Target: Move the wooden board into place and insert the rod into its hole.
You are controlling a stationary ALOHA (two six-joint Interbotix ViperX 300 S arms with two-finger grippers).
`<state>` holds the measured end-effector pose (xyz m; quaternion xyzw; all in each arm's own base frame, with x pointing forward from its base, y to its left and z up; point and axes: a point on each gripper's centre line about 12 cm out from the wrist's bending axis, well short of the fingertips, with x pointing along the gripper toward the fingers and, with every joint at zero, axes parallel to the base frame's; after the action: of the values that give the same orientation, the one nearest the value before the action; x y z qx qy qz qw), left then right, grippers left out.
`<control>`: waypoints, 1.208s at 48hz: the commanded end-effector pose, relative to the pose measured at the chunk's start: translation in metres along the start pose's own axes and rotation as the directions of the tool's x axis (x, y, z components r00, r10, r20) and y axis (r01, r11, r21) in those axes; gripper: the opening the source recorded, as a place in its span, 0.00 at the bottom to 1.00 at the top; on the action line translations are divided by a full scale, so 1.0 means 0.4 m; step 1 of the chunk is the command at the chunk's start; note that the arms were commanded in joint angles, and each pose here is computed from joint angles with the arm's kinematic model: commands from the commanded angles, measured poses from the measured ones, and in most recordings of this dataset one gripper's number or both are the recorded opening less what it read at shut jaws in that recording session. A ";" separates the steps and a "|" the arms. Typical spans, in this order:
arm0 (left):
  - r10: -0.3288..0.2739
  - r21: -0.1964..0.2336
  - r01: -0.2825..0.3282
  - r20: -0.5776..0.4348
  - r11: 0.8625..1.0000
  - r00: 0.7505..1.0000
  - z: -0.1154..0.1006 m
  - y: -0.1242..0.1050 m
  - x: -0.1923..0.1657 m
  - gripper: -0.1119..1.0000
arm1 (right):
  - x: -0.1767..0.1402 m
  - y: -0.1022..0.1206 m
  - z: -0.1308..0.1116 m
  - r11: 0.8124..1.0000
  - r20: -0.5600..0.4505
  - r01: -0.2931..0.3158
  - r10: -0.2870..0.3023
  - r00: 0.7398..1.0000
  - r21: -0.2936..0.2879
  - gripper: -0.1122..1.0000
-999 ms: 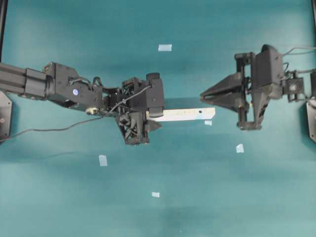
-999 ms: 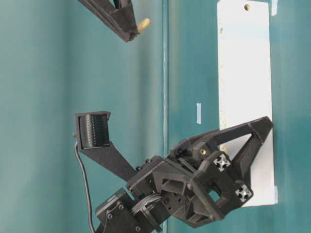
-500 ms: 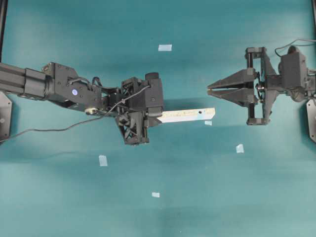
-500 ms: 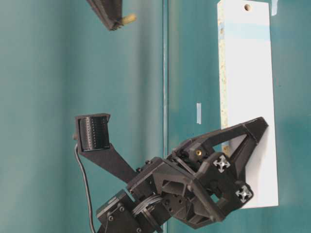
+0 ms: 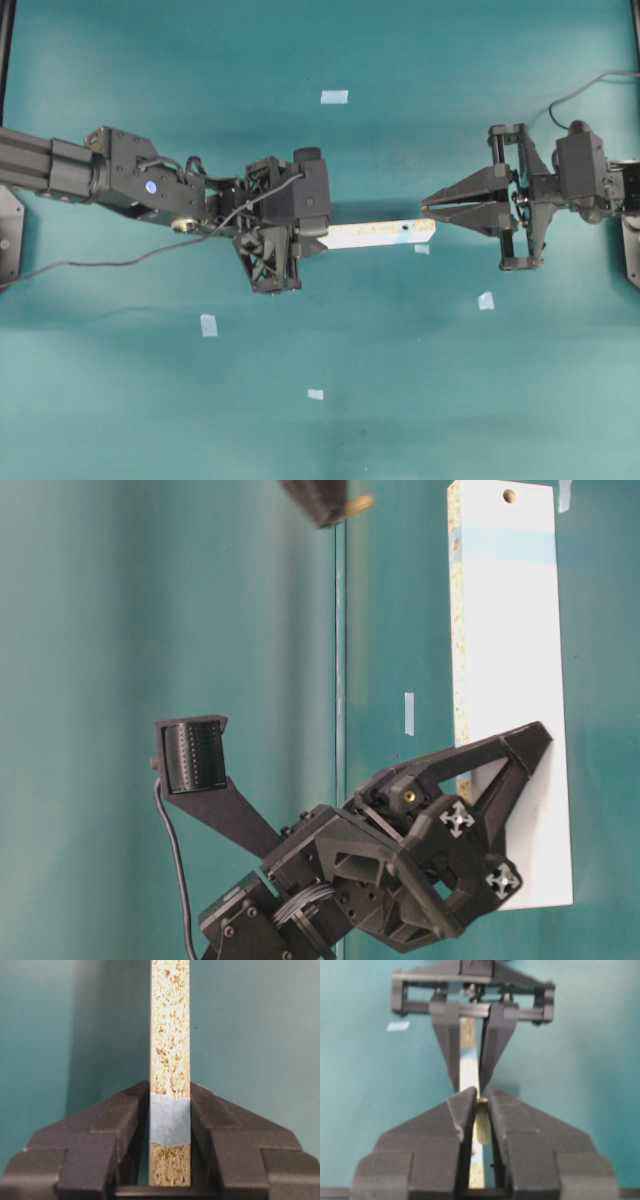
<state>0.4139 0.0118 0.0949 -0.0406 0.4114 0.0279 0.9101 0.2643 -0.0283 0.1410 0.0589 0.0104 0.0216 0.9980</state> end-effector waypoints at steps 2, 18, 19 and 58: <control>-0.002 -0.005 0.002 0.018 1.000 1.000 0.016 -0.001 -0.015 0.30 | 0.007 -0.002 0.003 1.000 0.028 -0.003 0.004 1.000 -0.018 0.19; -0.002 -0.006 0.002 0.024 1.000 1.000 0.021 -0.002 -0.016 0.30 | 0.040 -0.009 -0.014 0.999 0.023 -0.016 0.017 1.000 -0.047 0.19; -0.001 -0.007 0.001 0.025 1.000 1.000 0.021 0.000 -0.016 0.30 | 0.041 -0.008 -0.016 0.999 0.023 -0.019 0.020 1.000 -0.047 0.19; -0.002 -0.006 0.002 0.020 1.000 1.000 0.017 -0.001 -0.015 0.30 | 0.082 -0.003 -0.079 0.998 -0.001 -0.053 0.053 0.999 -0.019 0.19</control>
<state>0.4134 0.0118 0.0945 -0.0413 0.4121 0.0282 0.9098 0.2952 -0.0255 0.1045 0.0513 0.0198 0.0443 0.9975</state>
